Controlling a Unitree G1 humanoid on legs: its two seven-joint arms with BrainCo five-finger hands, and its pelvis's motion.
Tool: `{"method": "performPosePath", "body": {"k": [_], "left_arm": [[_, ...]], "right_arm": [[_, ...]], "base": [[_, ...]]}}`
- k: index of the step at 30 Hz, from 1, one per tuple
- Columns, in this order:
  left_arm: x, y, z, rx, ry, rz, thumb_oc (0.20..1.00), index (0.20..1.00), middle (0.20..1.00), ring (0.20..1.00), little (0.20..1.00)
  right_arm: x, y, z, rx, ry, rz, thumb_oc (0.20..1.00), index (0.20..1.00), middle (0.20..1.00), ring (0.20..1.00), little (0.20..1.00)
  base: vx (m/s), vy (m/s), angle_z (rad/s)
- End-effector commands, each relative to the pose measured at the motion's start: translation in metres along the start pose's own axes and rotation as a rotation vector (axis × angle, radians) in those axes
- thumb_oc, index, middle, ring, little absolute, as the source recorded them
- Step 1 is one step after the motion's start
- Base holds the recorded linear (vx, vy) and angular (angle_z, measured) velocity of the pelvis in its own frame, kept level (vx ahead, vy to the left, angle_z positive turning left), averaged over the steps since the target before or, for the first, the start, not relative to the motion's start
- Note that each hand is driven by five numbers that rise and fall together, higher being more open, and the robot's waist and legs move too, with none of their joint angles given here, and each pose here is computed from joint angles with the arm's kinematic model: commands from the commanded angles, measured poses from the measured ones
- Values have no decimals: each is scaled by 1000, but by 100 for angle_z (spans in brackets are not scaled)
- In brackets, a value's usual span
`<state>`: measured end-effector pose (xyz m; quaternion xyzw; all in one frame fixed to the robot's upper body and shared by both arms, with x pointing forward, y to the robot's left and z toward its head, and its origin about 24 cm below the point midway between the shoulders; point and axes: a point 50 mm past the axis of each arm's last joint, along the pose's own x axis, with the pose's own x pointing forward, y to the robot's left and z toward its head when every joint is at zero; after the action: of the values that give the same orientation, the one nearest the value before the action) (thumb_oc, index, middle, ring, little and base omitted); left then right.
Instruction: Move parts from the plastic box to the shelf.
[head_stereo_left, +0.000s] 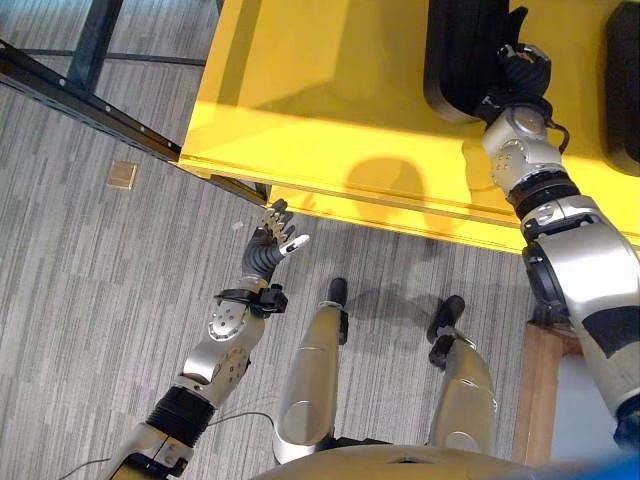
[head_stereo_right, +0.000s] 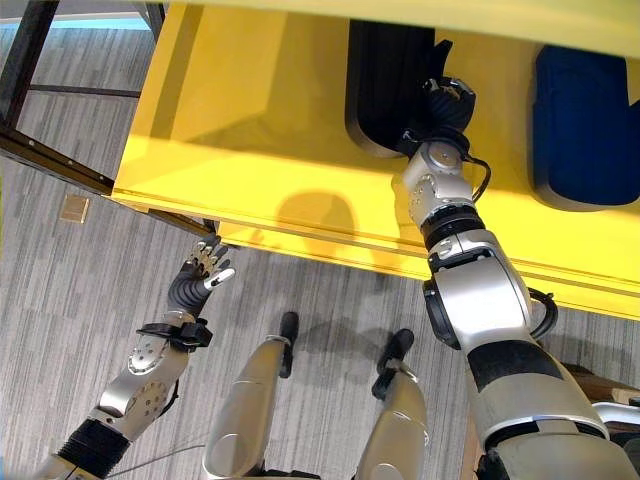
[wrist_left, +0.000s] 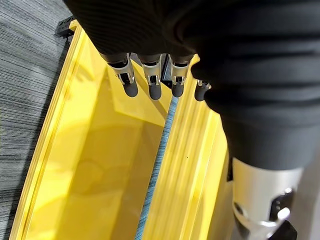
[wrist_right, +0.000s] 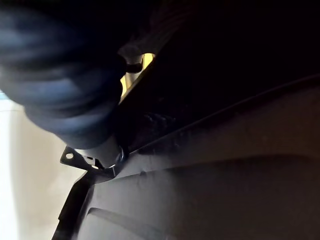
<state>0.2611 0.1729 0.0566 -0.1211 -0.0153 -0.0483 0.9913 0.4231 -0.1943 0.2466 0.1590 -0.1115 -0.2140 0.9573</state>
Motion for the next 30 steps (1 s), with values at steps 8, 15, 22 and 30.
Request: {"method": "performPosePath", "body": {"k": [8,15,22,30], "left_arm": [[0,-2,15,-11,-101,12,1000,1000,1000,1000,1000],[-1,0,14,-13,-98,28,1000,1000,1000,1000,1000],[-3,0,12,-13,-92,32,1000,1000,1000,1000,1000],[-3,1,11,-16,-91,42,1000,1000,1000,1000,1000]], "right_arm": [[-8,-1,2,115,-82,2,200,200,200,200,200],[-10,-4,-3,129,-79,-12,200,200,200,200,200],[-9,-10,-1,151,-84,-39,200,200,200,200,200],[-9,-15,-5,163,-81,-57,200,200,200,200,200]], "base": [[0,0,0],[0,0,0],[0,0,0],[0,0,0]]}}
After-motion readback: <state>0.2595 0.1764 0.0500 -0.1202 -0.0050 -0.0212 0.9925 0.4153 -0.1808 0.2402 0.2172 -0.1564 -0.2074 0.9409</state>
